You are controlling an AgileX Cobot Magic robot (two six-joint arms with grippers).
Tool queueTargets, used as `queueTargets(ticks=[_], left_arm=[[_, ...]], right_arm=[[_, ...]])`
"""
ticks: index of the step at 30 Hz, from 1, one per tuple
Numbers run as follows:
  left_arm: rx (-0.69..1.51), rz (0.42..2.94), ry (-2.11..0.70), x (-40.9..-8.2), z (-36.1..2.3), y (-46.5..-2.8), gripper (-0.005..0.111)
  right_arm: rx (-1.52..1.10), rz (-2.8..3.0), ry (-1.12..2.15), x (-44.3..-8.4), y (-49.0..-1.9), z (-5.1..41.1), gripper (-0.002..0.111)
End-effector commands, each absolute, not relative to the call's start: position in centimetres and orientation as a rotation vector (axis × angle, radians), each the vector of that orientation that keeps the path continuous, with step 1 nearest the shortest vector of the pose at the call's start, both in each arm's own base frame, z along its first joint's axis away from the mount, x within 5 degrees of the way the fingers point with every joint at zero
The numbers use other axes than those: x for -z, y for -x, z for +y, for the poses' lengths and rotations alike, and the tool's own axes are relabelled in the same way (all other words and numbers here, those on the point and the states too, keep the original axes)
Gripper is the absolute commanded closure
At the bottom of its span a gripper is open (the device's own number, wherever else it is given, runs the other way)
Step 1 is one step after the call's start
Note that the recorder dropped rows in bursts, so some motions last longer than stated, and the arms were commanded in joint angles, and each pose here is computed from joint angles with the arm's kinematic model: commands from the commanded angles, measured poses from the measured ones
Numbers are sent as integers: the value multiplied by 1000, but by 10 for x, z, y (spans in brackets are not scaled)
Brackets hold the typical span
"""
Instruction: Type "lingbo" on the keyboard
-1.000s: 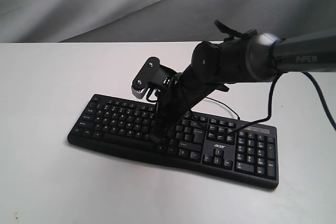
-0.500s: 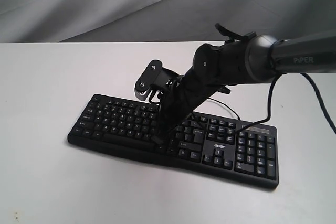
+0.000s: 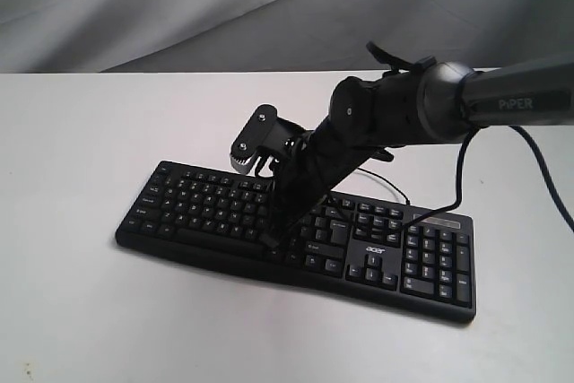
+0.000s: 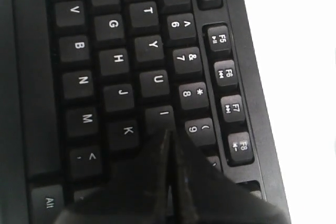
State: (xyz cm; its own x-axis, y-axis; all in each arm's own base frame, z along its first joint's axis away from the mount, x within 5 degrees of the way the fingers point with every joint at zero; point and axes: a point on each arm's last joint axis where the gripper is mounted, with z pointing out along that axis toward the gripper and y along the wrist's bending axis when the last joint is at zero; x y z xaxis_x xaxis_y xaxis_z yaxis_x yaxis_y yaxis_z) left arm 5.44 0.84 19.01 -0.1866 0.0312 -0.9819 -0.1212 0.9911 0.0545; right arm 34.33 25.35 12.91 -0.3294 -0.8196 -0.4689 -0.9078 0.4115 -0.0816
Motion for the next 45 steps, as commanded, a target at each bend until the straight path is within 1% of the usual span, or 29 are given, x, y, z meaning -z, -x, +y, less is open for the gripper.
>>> queueTargets(ticks=[1, 8, 11, 16, 21, 24, 26, 28, 30, 31, 33, 34, 37, 40, 45], left_arm=[[-132, 1746, 71, -189, 8, -54, 106], [-132, 1746, 71, -189, 8, -54, 106], [-132, 1746, 71, -189, 8, -54, 106], [-132, 1746, 71, -189, 8, -54, 106], [-132, 1746, 71, -189, 8, -54, 106], [-132, 1746, 71, -189, 8, -54, 106], [-132, 1746, 71, -189, 8, -54, 106], [-132, 1746, 71, -189, 8, -54, 106], [-132, 1746, 71, -189, 8, -54, 106], [-132, 1746, 71, -189, 8, -54, 106], [-132, 1746, 71, -189, 8, -54, 106], [-132, 1746, 71, -189, 8, -54, 106], [-132, 1746, 71, -189, 8, -54, 106], [-132, 1746, 71, -189, 8, -54, 106], [-132, 1746, 71, -189, 8, -54, 106]], right_arm=[[-261, 2227, 1478, -129, -345, 251, 108], [-262, 2246, 1487, -120, -345, 251, 108], [-262, 2246, 1485, -121, -346, 250, 108], [-261, 2207, 1475, -140, -344, 250, 108], [-254, 2183, 1474, -149, -343, 251, 108], [-259, 2163, 1470, -163, -341, 250, 108], [-254, 2119, 1455, -184, -339, 248, 108], [-245, 2053, 1415, -217, -334, 244, 108], [-241, 1986, 1358, -253, -326, 237, 108], [-236, 1929, 1324, -280, -318, 232, 108], [-230, 1856, 1267, -316, -305, 222, 108], [-229, 1806, 1218, -342, -294, 214, 108], [-246, 1710, 1104, -392, -264, 194, 108], [-258, 1603, 1028, -433, -233, 173, 108], [-292, 1462, 936, -475, -189, 145, 108]])
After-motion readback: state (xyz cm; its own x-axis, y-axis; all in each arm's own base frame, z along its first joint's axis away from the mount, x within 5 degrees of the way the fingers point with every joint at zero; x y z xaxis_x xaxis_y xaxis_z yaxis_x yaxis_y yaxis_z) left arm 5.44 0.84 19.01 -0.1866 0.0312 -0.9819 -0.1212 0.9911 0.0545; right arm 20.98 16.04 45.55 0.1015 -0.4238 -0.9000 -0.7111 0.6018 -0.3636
